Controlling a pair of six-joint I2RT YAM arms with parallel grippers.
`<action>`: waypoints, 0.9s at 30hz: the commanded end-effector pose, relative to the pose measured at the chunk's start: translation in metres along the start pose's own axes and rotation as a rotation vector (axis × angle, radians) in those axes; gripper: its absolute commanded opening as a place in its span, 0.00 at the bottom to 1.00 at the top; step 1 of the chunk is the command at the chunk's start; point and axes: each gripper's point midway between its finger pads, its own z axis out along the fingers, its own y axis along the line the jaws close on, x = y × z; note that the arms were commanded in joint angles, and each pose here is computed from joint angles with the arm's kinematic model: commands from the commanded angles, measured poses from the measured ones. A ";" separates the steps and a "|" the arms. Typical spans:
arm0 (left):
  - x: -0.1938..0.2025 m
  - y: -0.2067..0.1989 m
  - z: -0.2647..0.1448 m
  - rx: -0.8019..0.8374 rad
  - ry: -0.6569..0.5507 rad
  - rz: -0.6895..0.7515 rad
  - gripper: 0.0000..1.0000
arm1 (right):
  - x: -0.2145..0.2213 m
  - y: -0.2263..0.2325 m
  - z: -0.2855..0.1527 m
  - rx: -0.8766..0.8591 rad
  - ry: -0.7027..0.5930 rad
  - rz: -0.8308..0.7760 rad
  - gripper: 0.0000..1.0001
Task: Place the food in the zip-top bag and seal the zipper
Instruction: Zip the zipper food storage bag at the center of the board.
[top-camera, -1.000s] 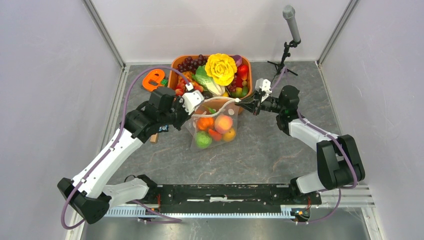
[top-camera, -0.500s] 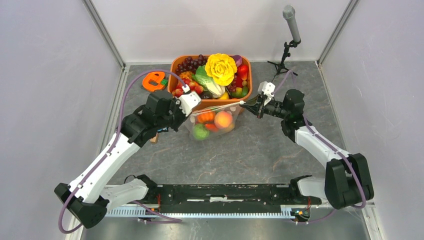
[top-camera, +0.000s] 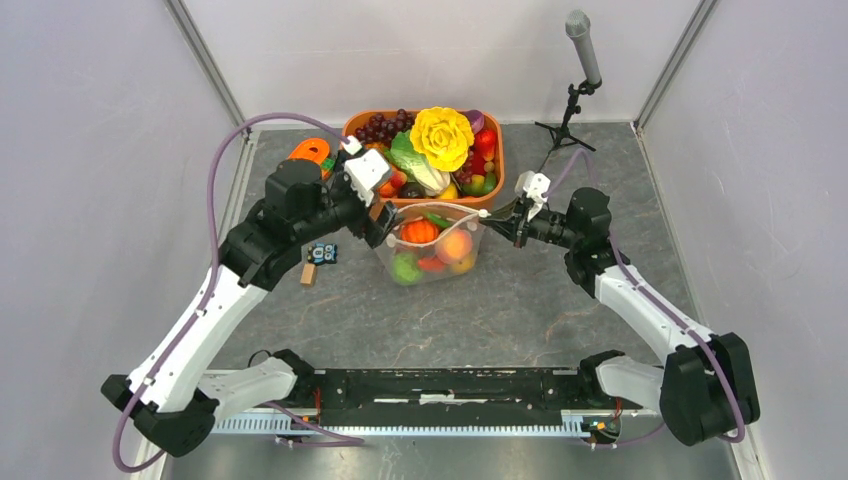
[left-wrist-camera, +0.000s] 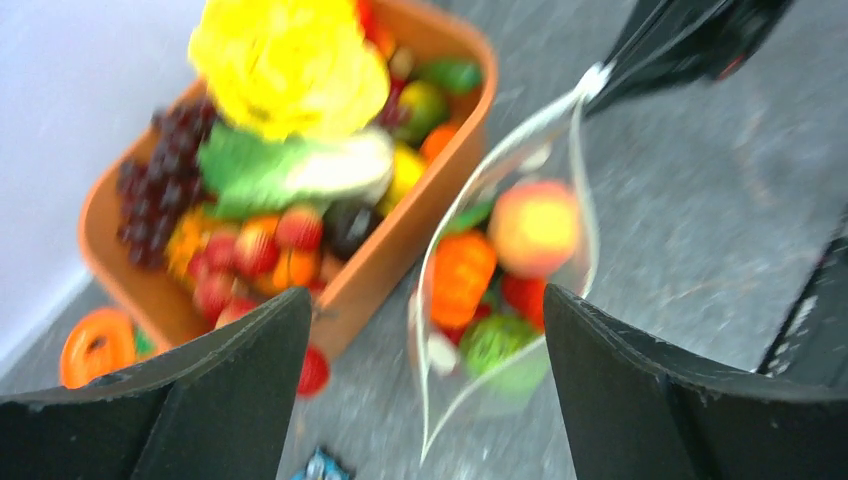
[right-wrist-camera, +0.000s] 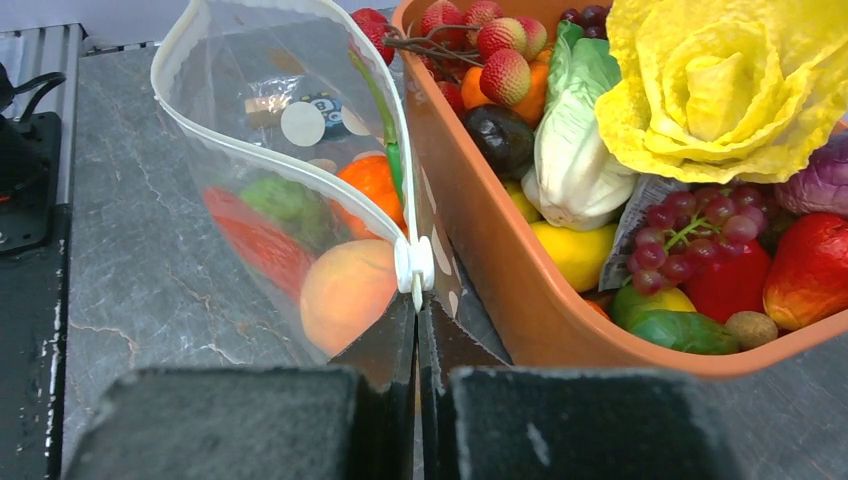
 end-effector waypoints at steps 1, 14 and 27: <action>-0.082 -0.041 0.016 0.278 -0.277 -0.020 0.90 | -0.025 0.004 -0.003 0.021 -0.042 -0.025 0.00; -0.076 -0.119 0.108 0.580 -0.252 0.190 0.67 | -0.028 0.008 -0.004 0.015 -0.053 -0.010 0.00; -0.054 -0.126 0.131 0.609 -0.267 0.282 0.55 | -0.028 0.012 -0.006 0.013 -0.063 -0.013 0.00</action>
